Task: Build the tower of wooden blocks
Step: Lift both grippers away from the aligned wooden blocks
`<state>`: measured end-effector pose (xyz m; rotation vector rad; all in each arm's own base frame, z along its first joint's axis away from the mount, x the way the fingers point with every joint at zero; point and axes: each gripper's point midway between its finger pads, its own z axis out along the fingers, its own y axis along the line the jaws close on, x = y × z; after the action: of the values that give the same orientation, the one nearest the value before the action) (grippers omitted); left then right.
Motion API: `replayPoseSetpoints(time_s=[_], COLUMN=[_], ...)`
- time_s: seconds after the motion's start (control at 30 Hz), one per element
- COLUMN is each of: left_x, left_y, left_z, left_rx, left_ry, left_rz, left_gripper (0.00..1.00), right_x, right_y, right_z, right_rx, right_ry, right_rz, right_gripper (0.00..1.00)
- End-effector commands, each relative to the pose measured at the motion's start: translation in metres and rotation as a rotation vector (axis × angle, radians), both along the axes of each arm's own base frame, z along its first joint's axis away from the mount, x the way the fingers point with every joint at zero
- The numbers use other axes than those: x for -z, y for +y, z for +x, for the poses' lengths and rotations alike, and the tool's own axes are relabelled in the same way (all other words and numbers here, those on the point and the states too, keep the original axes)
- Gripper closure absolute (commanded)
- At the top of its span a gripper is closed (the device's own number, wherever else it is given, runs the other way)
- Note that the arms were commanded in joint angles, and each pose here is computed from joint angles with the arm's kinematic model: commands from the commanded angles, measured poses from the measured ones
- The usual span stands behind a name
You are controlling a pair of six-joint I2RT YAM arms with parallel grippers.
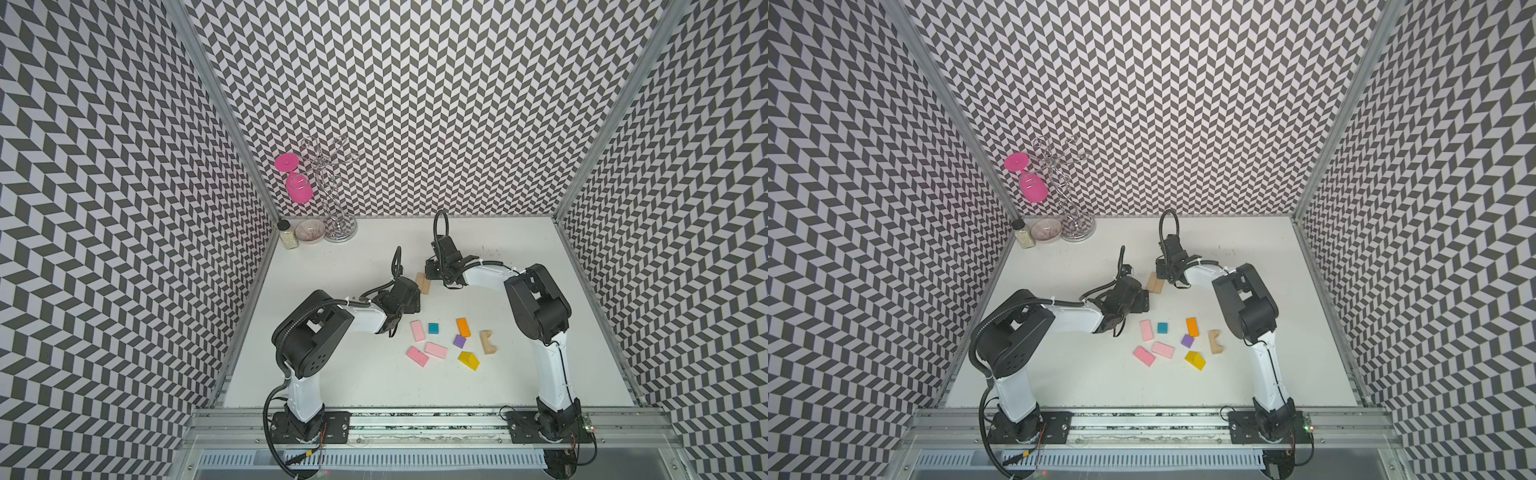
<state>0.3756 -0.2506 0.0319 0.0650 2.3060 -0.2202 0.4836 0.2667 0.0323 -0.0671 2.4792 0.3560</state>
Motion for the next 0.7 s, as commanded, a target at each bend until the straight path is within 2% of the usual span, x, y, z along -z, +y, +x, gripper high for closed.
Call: replayPoseSetpoints(time_s=[0.0,0.17,0.27,0.4,0.5,0.6,0.67], left_x=[0.015,0.002,-0.02,-0.071,-0.11,-0.132,-0.129], left_y=[0.004,0.006,0.008,0.03,0.071,0.119,0.15], left_z=[-0.008,-0.011,-0.016,-0.029,-0.043,-0.056,-0.06], left_rx=[-0.001,0.002,0.005,-0.029,-0.135,-0.25,-0.321], left_ry=[0.049,0.033,0.007,-0.103,-0.253,-0.403,-0.434], left_rz=[0.028,0.014,-0.015,-0.069,-0.093,-0.089,-0.077], left_gripper=[0.11,0.11,0.11,0.11,0.1,0.08,0.07], right_x=[-0.017,-0.066,-0.104,-0.135,-0.141,-0.136,-0.13], right_y=[0.005,-0.003,-0.014,-0.032,-0.032,-0.019,-0.005], right_z=[0.011,0.02,0.008,-0.041,-0.089,-0.132,-0.157], right_rx=[0.011,0.039,0.054,0.067,0.04,-0.02,-0.076], right_ry=[-0.054,-0.129,-0.182,-0.235,-0.272,-0.269,-0.266], right_rz=[0.004,-0.019,-0.011,0.042,0.113,0.173,0.181], right_gripper=[0.76,0.71,0.64,0.53,0.45,0.43,0.4])
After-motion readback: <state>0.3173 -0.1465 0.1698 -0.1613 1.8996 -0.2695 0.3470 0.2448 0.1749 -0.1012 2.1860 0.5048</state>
